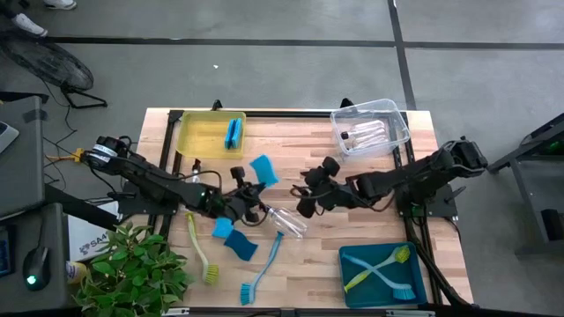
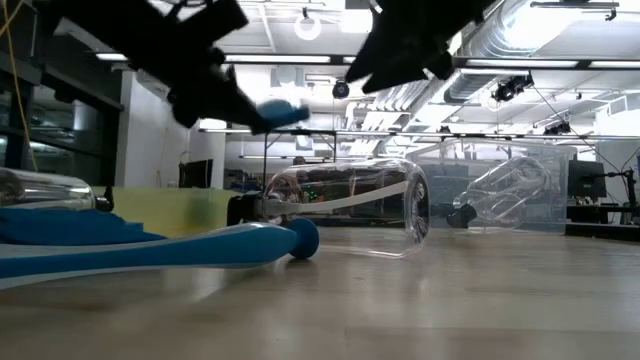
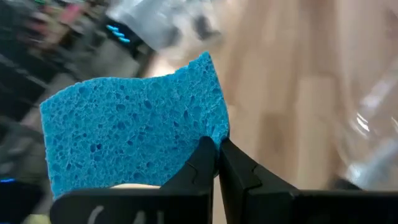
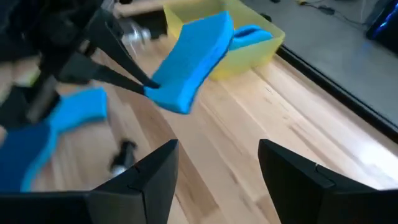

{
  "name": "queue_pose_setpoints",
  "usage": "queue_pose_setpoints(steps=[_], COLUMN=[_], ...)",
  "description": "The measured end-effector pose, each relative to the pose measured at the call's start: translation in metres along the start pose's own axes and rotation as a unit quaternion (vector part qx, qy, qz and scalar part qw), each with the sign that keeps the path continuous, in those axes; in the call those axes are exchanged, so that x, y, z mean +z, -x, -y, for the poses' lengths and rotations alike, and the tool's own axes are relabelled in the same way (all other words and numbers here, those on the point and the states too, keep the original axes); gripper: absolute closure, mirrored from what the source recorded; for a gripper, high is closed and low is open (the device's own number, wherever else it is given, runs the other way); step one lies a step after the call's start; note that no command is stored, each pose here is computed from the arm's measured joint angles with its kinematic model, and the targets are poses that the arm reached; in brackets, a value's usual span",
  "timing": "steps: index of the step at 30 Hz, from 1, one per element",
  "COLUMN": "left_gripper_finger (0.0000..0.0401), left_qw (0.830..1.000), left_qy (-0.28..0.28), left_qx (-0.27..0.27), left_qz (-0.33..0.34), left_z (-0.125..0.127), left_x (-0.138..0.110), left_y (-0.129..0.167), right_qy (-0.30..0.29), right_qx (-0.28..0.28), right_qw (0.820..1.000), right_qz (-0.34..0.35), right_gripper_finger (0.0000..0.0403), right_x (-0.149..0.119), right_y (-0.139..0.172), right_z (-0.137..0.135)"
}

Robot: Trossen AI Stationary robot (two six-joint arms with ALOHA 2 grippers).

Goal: Pick & Place Kitchen Sink Supplies
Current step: Put the blue sponge into the yellow bin

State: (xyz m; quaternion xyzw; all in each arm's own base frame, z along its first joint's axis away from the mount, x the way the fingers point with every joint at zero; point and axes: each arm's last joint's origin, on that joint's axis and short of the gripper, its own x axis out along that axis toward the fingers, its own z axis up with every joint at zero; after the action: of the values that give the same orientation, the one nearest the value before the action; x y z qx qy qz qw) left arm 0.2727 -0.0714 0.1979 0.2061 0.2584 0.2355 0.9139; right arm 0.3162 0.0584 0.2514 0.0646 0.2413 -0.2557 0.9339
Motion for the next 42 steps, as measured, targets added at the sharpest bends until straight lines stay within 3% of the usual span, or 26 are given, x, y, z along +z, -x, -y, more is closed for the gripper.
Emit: queue_pose_setpoints(steps=[9,14,18,23,32,42], left_gripper_finger=[0.0400,0.0401,0.0401,0.0401,0.0401,0.0401], left_qw=[0.994,0.992,0.991,0.988,0.979,0.974], left_qy=[0.024,0.034,0.046,0.065,0.061,0.073], left_qx=[0.090,0.097,0.098,0.103,0.133,0.167], left_qz=[0.047,0.067,0.076,0.092,0.139,0.134], left_z=[-0.006,-0.007,-0.008,-0.009,-0.005,-0.008], left_x=[0.019,0.025,0.028,0.032,0.038,0.031], left_y=[0.005,0.006,0.006,0.006,-0.018,-0.040], right_qy=[-0.057,-0.077,-0.119,-0.164,-0.155,-0.153], right_qx=[0.036,0.076,0.109,0.119,0.105,0.033], right_qw=[0.992,0.976,0.945,0.919,0.920,0.927], right_qz=[0.109,0.187,0.284,0.339,0.344,0.340], right_gripper_finger=[0.0188,0.0188,0.0188,0.0188,0.0188,0.0189], right_x=[0.018,-0.008,-0.034,-0.057,-0.051,-0.045], right_y=[0.004,0.003,0.012,0.021,0.010,-0.008], right_z=[-0.011,-0.008,0.006,0.030,0.024,0.011])
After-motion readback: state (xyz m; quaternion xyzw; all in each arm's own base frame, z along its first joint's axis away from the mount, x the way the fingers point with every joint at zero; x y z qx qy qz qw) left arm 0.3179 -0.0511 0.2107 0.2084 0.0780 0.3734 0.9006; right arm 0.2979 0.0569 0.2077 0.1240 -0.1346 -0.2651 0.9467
